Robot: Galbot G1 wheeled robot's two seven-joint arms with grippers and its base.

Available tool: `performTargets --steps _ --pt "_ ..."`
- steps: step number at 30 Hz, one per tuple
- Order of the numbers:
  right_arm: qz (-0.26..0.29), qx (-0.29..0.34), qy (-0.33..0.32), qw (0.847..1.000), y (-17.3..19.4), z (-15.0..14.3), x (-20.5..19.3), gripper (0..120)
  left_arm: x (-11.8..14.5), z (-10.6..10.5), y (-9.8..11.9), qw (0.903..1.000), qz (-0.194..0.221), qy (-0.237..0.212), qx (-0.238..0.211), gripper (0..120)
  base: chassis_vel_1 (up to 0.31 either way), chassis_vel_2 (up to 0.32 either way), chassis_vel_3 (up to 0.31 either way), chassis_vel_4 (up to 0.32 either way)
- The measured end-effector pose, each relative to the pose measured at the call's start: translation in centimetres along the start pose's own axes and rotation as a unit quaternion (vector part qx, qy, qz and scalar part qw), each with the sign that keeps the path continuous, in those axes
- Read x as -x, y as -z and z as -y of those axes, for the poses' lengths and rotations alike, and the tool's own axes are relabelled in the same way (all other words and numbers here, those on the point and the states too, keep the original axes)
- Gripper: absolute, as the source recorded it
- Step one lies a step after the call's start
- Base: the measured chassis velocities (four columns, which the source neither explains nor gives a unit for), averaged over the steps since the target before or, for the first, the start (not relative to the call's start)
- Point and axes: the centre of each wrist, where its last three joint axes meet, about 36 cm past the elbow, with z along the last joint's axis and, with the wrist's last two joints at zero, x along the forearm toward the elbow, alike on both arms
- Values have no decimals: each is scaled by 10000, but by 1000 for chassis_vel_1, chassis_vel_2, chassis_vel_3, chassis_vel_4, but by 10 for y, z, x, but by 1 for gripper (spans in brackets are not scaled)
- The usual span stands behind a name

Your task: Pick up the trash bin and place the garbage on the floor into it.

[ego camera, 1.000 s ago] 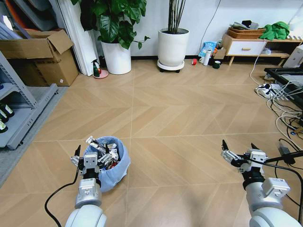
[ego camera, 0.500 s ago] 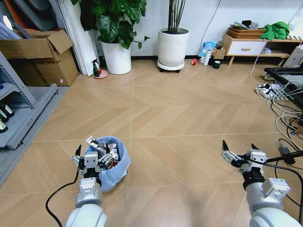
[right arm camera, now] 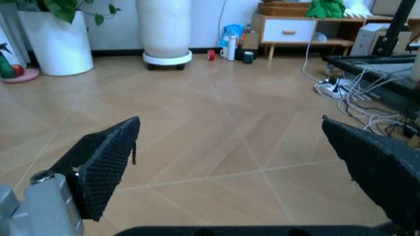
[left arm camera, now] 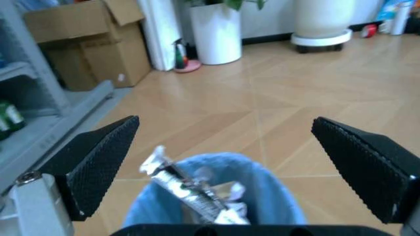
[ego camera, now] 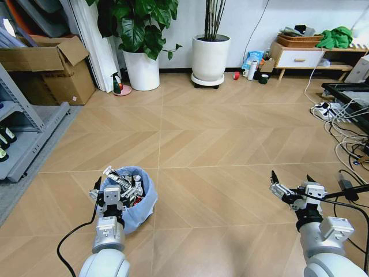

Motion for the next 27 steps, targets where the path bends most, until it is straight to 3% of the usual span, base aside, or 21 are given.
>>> performTargets --steps 6,9,16,27 --pt "138 -18 101 9999 2 5 1 100 1 -4 -1 9987 92 -389 -308 100 -6 -6 11 7" --pt "180 3 198 9996 4 8 1 100 4 -7 -3 9941 165 -865 -634 100 0 0 0 0" --pt "447 40 483 9978 12 15 3 100 18 -22 -6 9868 468 -1394 -676 100 0 0 0 0" --pt "860 -29 741 9935 35 9 -2 100 -6 -46 9 9907 547 -1220 -241 100 0 0 0 0"
